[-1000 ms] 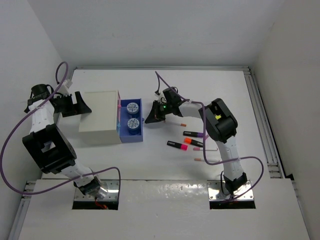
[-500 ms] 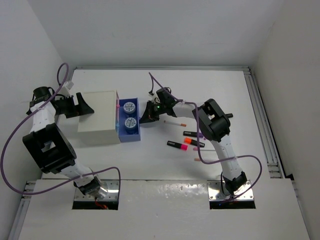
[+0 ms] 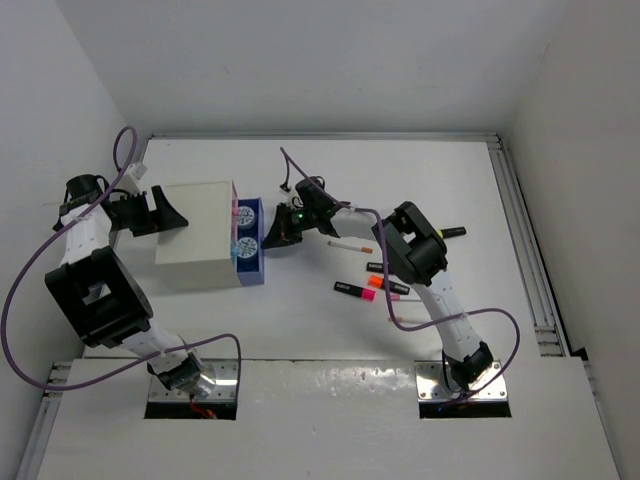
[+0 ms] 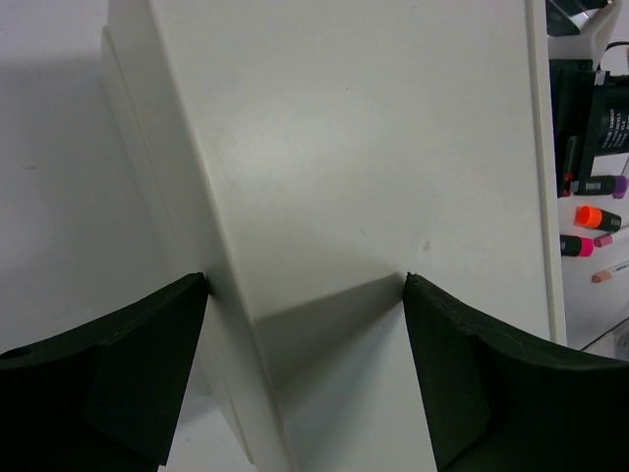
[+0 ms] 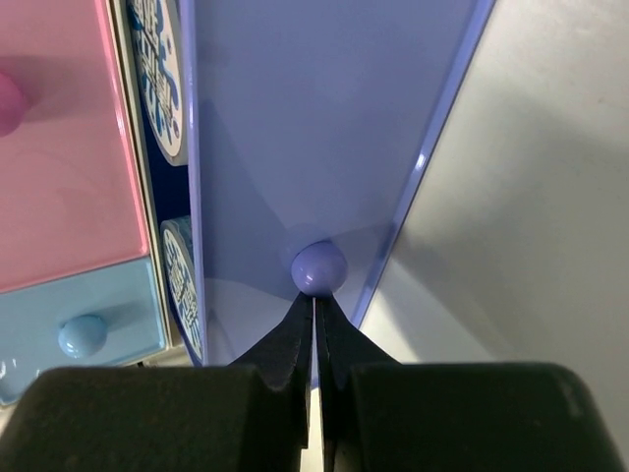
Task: Sort the stationery into containers
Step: Close the drawer in the storage box.
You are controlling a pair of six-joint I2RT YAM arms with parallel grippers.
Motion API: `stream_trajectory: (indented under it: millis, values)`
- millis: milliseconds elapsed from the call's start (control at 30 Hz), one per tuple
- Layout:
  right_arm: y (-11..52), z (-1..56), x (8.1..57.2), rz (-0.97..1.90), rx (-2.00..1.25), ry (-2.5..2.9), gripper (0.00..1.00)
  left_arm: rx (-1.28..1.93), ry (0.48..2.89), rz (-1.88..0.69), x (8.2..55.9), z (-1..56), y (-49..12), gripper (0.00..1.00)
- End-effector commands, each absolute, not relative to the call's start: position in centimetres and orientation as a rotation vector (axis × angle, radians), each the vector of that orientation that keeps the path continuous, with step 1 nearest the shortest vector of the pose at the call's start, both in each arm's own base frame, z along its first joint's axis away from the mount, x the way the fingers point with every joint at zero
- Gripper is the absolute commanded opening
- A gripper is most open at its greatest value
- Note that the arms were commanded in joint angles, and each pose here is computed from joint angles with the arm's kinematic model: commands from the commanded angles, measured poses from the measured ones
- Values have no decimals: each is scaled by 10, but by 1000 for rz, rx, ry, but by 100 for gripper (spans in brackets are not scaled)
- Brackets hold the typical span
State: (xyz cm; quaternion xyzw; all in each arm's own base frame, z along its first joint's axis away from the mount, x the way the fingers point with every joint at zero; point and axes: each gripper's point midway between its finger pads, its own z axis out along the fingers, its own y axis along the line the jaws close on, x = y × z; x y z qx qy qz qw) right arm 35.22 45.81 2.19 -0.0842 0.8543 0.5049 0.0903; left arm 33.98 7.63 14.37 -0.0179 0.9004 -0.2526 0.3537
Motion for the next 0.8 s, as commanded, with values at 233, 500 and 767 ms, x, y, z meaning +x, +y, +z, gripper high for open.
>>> stream_trajectory:
  millis: [233,500,767]
  values:
    - [506,54,364,1614,-313,2350,6,-2,2444,-653,332,102,69,85]
    - [528,59,363,1653,-304,2305,9,22,2463,-670,333,96,62,85]
    - [541,62,356,1681,-310,2287,23,61,2470,-689,338,96,51,85]
